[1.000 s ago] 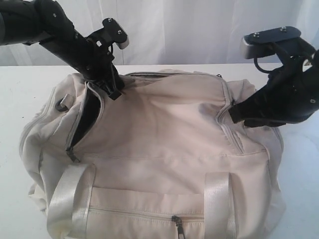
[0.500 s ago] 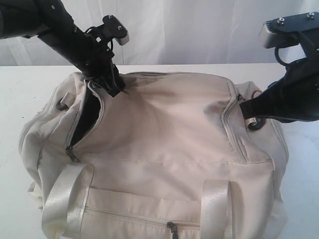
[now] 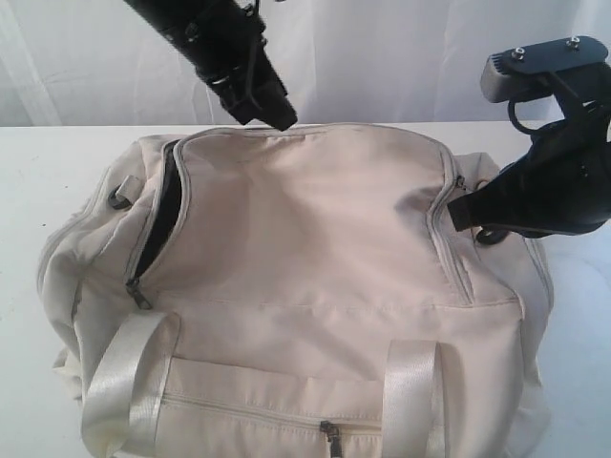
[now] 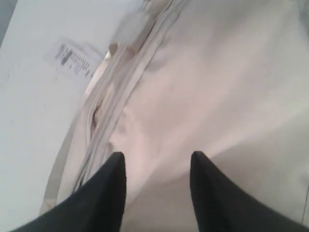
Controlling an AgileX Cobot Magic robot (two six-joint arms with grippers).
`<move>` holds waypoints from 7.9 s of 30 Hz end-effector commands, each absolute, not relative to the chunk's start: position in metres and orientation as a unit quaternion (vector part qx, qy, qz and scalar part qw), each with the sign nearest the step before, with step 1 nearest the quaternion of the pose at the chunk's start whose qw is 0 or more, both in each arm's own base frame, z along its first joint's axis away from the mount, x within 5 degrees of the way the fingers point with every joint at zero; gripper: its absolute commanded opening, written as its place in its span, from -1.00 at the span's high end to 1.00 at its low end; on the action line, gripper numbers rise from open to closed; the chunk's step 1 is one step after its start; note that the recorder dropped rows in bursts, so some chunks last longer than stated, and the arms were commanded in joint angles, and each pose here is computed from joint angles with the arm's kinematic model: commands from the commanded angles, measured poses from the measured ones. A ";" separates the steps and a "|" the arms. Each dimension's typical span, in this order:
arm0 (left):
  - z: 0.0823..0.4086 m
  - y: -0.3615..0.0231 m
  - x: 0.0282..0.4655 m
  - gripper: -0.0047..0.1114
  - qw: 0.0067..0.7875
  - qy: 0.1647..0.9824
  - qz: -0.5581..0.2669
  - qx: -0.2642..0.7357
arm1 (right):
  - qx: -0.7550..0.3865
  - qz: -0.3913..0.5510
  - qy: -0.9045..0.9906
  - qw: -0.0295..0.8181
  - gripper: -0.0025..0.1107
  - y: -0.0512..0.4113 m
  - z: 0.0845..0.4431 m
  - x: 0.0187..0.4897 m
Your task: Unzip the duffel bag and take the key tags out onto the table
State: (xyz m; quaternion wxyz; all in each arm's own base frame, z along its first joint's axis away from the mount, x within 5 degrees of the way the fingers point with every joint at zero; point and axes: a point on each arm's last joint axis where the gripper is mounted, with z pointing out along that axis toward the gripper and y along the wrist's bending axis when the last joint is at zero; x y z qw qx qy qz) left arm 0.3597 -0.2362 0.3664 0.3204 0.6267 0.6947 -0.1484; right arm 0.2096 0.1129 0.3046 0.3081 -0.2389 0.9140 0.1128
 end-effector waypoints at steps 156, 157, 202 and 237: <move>0.280 -0.229 0.088 -0.21 -0.076 0.667 -0.465 0.576 | -0.213 0.178 0.889 0.363 -0.17 0.063 0.330 0.095; 0.284 -0.228 0.087 -0.19 -0.085 0.662 -0.467 0.580 | -0.217 0.184 0.888 0.363 -0.17 0.065 0.330 0.094; 0.257 -0.192 0.152 0.92 -0.017 0.816 -0.026 0.577 | -0.267 0.289 0.905 0.159 0.51 0.119 0.226 0.144; 0.248 -0.276 0.300 0.67 0.128 0.741 -0.048 0.657 | -0.257 0.052 0.911 0.318 0.96 0.077 0.336 0.163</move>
